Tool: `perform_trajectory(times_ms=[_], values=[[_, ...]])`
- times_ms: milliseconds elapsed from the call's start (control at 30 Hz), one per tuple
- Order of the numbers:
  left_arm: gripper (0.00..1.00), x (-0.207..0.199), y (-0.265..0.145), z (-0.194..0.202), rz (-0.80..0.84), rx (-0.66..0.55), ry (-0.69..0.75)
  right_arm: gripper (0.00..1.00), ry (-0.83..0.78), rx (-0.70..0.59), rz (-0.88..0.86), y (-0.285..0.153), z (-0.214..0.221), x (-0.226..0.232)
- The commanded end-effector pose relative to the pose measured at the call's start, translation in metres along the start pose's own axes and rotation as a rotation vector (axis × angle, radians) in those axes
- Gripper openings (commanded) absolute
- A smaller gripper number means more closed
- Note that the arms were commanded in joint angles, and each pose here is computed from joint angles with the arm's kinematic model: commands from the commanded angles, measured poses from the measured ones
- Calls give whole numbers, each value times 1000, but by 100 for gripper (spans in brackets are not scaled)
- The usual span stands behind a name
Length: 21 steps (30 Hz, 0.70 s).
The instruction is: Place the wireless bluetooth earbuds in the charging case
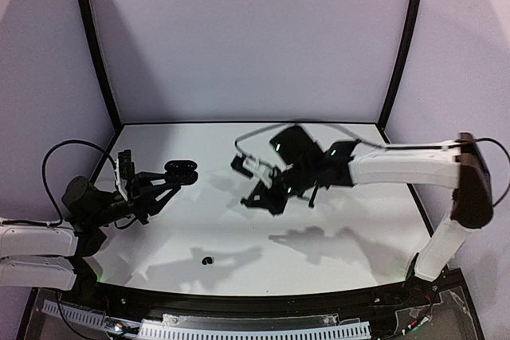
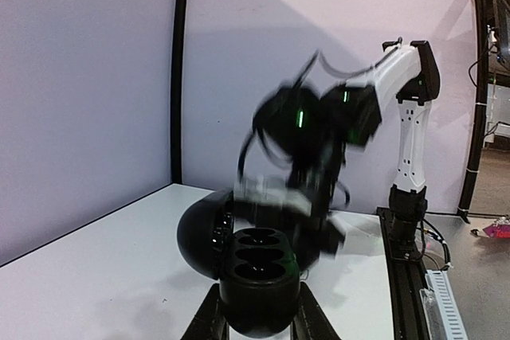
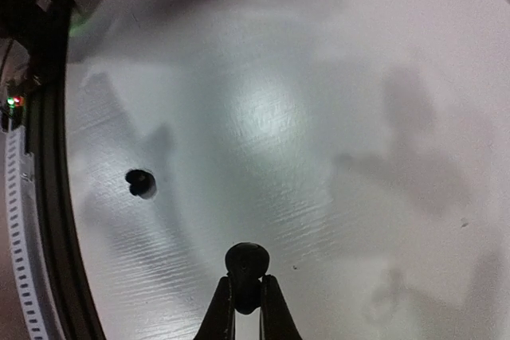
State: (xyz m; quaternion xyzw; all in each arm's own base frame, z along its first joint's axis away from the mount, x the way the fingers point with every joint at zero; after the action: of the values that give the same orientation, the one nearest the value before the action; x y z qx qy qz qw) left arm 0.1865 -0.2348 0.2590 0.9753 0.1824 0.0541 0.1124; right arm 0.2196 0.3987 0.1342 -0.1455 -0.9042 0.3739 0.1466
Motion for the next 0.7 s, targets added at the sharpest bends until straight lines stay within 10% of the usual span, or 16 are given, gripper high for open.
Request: perform_trajectory(times_ms=[0,667], values=[[1,-8,0,0,59,7,13,0,-171,-139,-39,-74,-70,29],[1,-46,9,-12,370,-42,113,0,-516,-106,-127,-104,-143,128]])
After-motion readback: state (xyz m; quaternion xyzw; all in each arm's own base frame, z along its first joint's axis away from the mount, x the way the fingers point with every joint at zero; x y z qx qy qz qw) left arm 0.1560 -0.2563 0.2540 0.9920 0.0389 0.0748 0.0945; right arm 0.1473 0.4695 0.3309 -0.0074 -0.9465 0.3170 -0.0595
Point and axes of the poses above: each gripper's point midway between its finger pads, its own y axis out along the fingers, its own x axis along the line the jaws close on, z = x × y, the point moved 1 cm from there along -y, back along the fingers, and after that the axes turned 4 degrees about y, right-handed, at the moved point
